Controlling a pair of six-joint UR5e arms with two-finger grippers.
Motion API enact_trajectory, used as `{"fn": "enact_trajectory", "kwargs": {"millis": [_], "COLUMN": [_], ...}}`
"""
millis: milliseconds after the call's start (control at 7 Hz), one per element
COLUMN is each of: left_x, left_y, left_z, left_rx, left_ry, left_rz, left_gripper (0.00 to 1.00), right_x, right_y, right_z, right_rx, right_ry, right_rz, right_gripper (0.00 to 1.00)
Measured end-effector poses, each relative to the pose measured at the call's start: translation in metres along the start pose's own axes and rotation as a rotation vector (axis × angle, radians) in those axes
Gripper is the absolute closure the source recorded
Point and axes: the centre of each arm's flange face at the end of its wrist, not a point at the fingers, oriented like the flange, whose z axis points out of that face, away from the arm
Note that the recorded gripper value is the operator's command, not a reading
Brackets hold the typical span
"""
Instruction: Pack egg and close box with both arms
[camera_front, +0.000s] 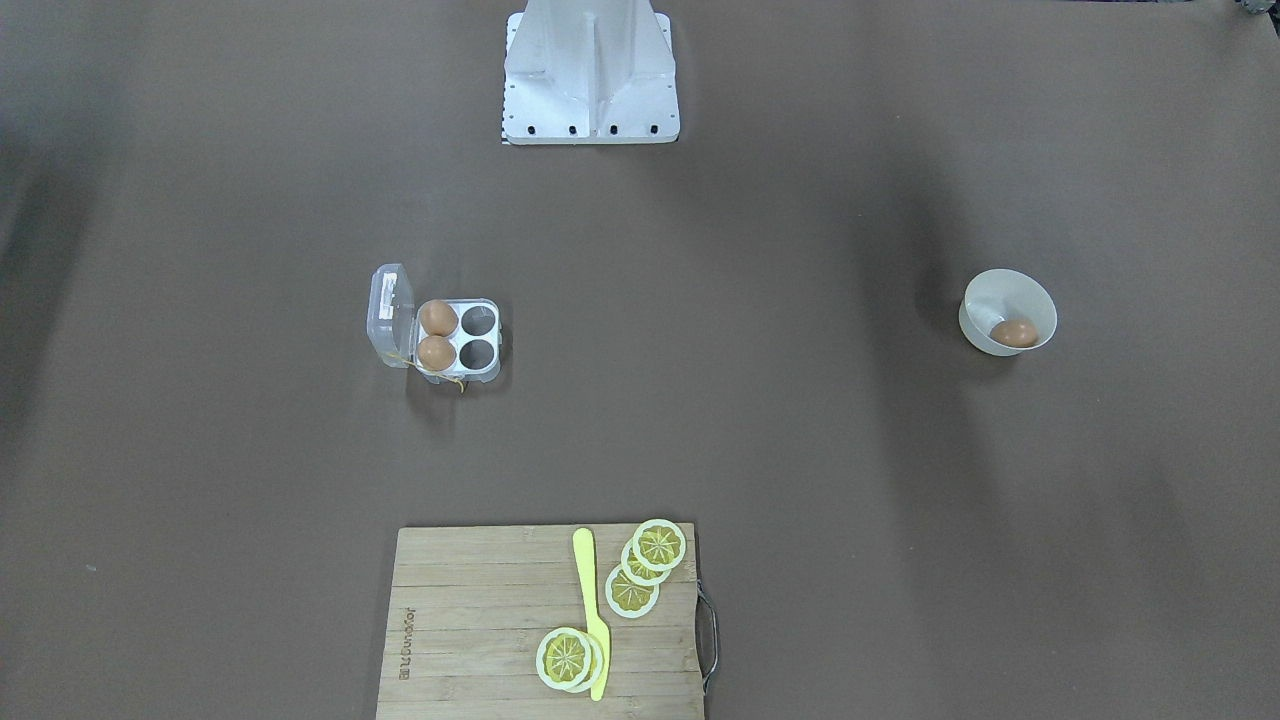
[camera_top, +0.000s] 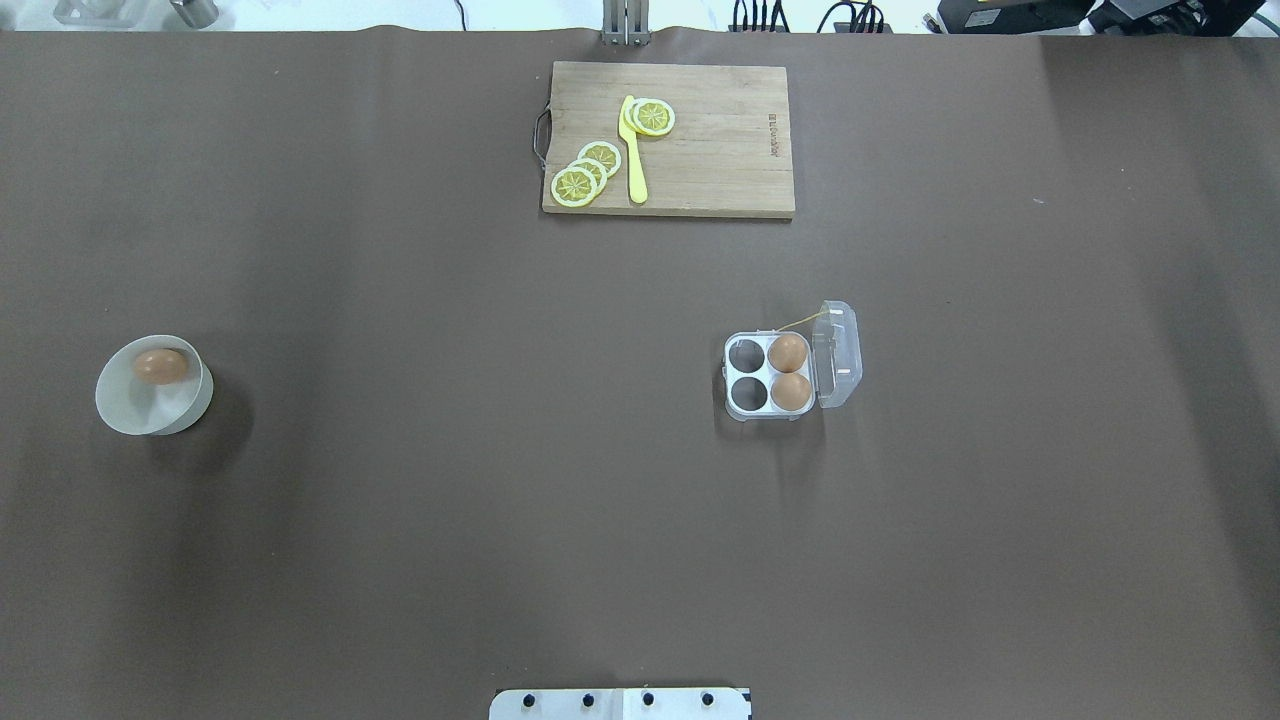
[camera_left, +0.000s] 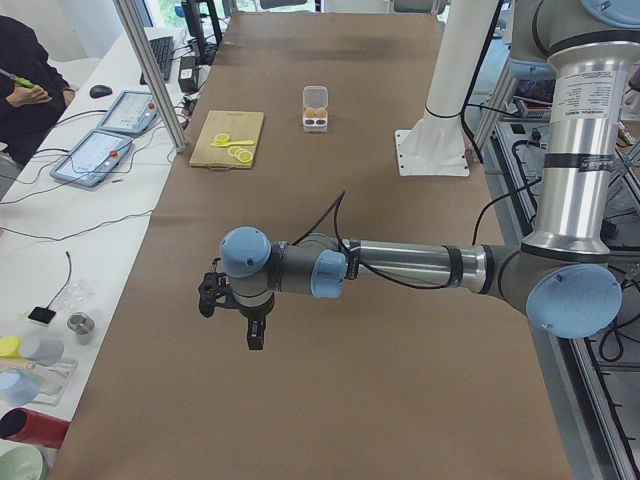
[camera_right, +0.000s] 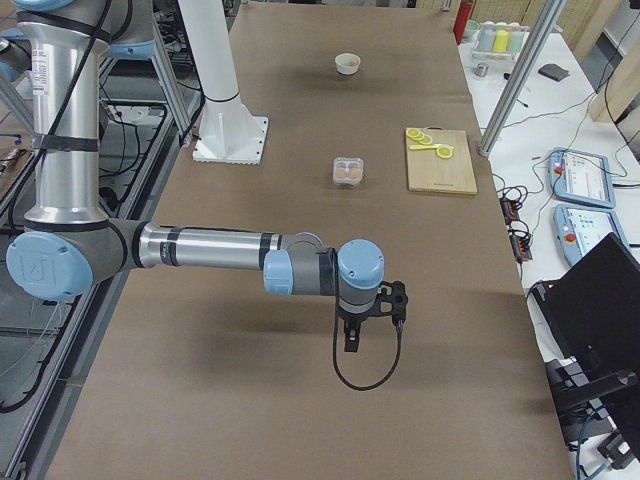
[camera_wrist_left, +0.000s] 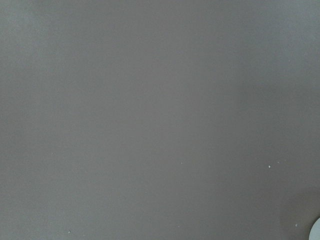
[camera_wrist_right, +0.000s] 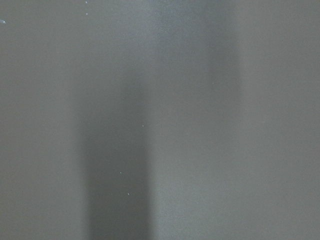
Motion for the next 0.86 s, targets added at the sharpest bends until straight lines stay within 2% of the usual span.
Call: {"fn": "enact_trajectory", "kwargs": {"millis": [857], "left_x": [-0.0017], "left_y": [0.002], "left_z": [0.0013], "left_rx": [-0.002], "left_ry": [0.0], "left_rz": [0.003], "left_gripper": [0.02], "right_x": [-0.0018], "right_y": [0.0009], "right_z": [-0.001], "right_rx": [0.001], "right_ry": [-0.024], "right_rz": [0.001], "right_gripper": [0.0]}}
